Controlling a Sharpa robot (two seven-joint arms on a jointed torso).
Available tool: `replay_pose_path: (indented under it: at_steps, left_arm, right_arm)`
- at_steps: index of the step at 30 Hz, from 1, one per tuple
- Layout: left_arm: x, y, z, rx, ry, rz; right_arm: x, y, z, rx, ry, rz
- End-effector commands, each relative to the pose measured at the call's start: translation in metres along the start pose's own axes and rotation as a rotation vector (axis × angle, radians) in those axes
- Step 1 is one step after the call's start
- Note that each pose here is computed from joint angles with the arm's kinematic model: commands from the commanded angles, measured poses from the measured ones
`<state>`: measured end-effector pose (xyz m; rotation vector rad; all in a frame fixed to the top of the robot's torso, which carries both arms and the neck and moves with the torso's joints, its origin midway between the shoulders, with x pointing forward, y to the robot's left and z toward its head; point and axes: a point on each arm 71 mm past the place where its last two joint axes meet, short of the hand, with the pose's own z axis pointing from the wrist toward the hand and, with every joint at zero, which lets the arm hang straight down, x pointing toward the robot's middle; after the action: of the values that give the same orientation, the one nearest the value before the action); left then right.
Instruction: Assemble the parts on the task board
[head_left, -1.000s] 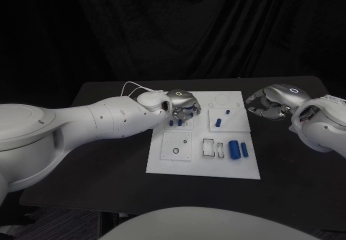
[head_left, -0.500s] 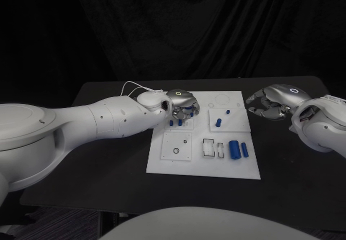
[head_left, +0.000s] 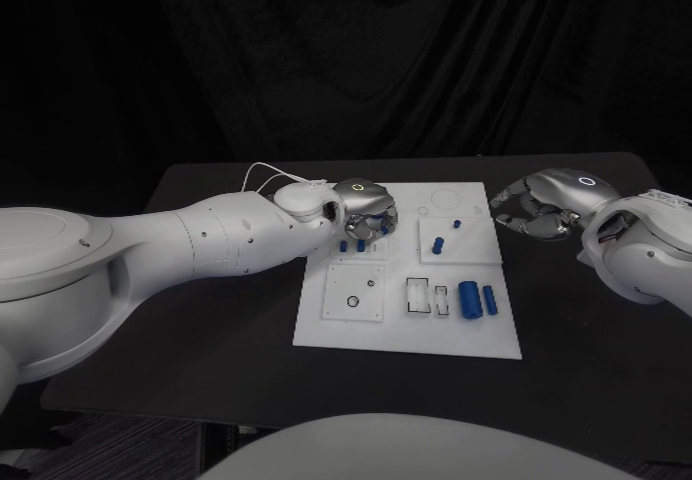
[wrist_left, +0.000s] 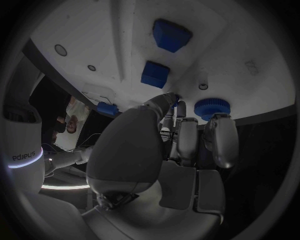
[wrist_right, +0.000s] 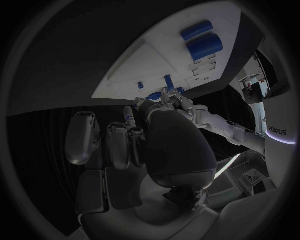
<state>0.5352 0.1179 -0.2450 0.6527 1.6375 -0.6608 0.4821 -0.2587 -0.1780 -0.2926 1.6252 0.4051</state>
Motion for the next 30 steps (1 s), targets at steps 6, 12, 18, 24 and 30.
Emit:
replay_pose_path:
  at_steps: [6,12,18,24,30]
  left_arm:
    - [-0.0048,0.0003,-0.0012,0.03,-0.046,0.016]
    - [-0.0137,0.0043,-0.0092,0.031,-0.098,0.028]
    - [-0.0384,0.0081,-0.0175,0.032,-0.135,0.048]
    - [-0.0548,0.0154,-0.0273,0.016,-0.111,0.055]
    - [-0.0554,0.0233,-0.0374,-0.011,-0.068,0.047]
  right_arm:
    - [0.001,-0.001,-0.001,0.012,0.005,-0.001]
    - [0.001,-0.002,-0.002,0.015,0.007,-0.002]
    - [0.001,-0.005,-0.003,0.021,0.007,-0.002]
    - [0.001,-0.005,-0.002,0.022,0.007,-0.004]
    - [0.001,-0.005,-0.002,0.02,0.007,-0.004]
